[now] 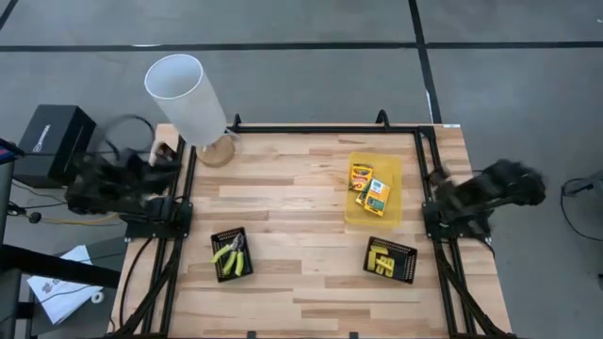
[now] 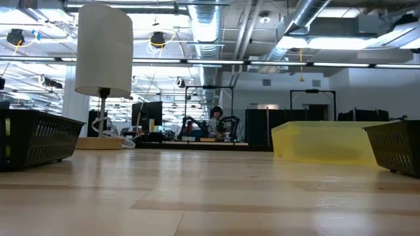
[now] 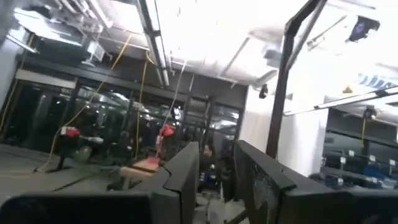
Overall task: Pick & Place School Supplies
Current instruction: Return to Home Position
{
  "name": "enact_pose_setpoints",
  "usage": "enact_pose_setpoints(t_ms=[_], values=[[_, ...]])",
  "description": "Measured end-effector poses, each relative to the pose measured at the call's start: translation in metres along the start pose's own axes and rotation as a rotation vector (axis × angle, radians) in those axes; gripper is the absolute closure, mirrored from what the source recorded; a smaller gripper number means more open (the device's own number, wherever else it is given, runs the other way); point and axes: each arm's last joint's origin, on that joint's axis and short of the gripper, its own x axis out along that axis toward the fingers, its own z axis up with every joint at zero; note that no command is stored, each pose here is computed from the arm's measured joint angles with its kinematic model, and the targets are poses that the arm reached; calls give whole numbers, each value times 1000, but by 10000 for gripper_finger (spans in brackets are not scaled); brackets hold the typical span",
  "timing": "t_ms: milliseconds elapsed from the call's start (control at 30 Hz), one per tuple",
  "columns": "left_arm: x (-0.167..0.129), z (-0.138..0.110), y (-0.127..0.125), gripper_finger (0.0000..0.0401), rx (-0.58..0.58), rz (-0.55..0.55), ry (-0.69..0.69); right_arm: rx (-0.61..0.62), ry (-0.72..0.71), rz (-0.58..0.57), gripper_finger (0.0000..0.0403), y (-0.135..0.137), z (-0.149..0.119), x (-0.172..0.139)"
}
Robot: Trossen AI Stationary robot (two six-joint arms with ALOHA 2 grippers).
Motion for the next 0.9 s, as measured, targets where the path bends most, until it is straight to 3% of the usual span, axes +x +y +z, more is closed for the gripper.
enact_pose_setpoints(t_ms=[233, 367, 433, 633, 800, 900], values=[[7, -82, 16, 302, -85, 62, 35, 118, -132, -15, 263, -3, -81, -9], [0, -112, 22, 302, -94, 42, -3, 173, -84, -83, 266, -6, -88, -9], [-4, -131, 26, 302, -111, 59, 46, 162, -54, -99, 266, -8, -91, -9], [-3, -138, 26, 302, -105, 37, 119, 206, 55, -153, 261, -12, -102, -10], [-4, -148, 30, 302, -64, 129, 206, 242, 186, -196, 259, -14, -115, -13], [-4, -149, 30, 302, -52, 130, 215, 293, 291, -202, 259, -13, -125, -16]])
